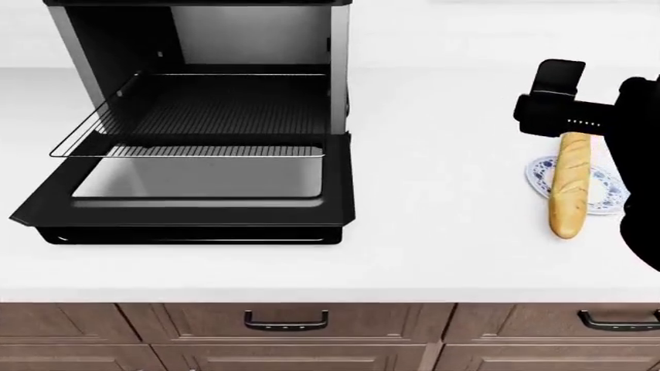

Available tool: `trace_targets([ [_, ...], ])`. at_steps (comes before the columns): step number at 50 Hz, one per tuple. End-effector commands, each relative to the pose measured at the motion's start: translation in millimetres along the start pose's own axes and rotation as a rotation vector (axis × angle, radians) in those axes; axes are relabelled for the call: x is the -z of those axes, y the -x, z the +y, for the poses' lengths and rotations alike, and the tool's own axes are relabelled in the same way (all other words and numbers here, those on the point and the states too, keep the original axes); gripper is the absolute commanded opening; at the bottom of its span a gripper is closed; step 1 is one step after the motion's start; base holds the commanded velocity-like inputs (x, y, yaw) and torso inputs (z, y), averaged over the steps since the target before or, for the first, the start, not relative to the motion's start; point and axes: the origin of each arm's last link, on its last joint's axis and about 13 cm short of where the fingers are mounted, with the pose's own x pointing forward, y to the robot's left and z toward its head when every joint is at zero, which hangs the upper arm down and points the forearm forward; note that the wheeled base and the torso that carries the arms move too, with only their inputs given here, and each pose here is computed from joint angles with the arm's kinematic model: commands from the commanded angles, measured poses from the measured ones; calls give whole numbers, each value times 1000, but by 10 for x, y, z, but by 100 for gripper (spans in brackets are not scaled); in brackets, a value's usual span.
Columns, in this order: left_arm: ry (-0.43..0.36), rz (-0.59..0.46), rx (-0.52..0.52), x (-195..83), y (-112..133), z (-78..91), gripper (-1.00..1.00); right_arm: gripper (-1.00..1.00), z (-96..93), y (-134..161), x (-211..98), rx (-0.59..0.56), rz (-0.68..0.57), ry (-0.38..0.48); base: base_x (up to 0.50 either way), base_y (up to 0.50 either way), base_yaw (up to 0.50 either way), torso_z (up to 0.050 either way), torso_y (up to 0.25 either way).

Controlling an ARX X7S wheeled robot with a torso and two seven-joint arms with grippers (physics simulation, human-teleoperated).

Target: Place the baguette on the rack of the toaster oven.

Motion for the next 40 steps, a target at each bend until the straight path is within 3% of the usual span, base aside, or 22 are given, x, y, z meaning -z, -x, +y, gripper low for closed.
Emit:
trace_targets([
  [1, 5, 7, 2, 18, 1, -5, 100, 100, -67, -26, 68, 98, 66, 46, 0, 0, 0, 0, 0],
  [4, 4, 6, 3, 15, 2, -4, 100, 100, -24, -53, 123, 57, 119, -15, 0, 0, 0, 0, 0],
  [7, 2, 9, 6, 28, 1, -14, 100, 100, -17, -65, 167, 47, 149, -20, 0, 0, 0, 0, 0],
  [8, 2, 17, 11, 49, 3, -33, 100, 100, -15, -44, 234, -69, 311, -140, 0, 0, 0, 0, 0],
  [20, 1, 19, 14, 52, 6, -37, 100, 100, -5, -44, 334, -77, 364, -106, 0, 0, 0, 0, 0],
  [32, 1, 23, 16, 64, 4, -41, 100, 100, -70, -105, 348, 63, 360, -76, 0, 0, 0, 0, 0],
  [40, -3, 23, 19, 70, 3, -56, 100, 100, -43, -181, 377, 82, 365, -59, 0, 0, 0, 0, 0],
])
